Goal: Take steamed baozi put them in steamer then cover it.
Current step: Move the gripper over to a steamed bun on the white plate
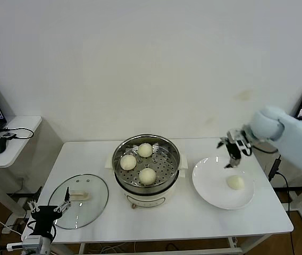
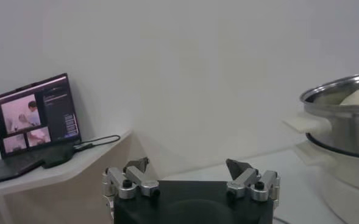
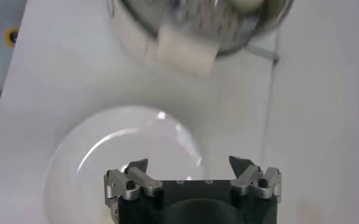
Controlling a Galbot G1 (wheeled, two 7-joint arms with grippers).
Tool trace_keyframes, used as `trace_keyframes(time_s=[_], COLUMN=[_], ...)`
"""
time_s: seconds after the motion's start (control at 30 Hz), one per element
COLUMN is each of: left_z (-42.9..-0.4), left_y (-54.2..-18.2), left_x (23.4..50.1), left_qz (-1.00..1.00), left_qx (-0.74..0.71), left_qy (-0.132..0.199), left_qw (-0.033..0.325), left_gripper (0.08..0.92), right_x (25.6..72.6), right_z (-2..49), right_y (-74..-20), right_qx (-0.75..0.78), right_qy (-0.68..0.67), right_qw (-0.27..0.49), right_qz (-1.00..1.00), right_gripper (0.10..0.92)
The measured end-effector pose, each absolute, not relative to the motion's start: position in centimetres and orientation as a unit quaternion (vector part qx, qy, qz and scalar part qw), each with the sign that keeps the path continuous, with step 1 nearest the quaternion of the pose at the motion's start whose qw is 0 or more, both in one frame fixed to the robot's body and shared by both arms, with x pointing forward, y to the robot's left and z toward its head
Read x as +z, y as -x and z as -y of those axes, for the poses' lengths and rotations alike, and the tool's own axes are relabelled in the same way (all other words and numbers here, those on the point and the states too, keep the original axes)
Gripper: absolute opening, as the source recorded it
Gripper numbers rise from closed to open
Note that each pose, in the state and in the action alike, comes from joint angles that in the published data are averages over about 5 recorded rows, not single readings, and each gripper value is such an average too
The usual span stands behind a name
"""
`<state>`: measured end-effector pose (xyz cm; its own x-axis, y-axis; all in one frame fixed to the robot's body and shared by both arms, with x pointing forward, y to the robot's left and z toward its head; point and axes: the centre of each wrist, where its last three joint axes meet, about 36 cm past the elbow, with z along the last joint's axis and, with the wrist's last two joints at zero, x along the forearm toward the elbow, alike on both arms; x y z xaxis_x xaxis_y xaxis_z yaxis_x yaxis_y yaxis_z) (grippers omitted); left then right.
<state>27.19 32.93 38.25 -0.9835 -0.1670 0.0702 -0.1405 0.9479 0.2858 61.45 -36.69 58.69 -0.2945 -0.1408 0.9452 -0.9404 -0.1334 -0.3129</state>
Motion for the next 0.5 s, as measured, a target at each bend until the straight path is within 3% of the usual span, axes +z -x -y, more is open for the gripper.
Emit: trace_keyframes(time_s=[0.5], left_z=[-32.9], left_y=[-26.9], left_x=[38.3], left_qz=[0.985], left_qx=[-0.143], left_qy=[-0.079], left_qw=[0.049], left_gripper=[0.823], right_x=[50.5], right_z=[41.2], right_y=[-60.8], right_qx=[0.566], right_qy=[-0.455], right_qw=[0.402], right_qz=[0.557], right_gripper=[0.823])
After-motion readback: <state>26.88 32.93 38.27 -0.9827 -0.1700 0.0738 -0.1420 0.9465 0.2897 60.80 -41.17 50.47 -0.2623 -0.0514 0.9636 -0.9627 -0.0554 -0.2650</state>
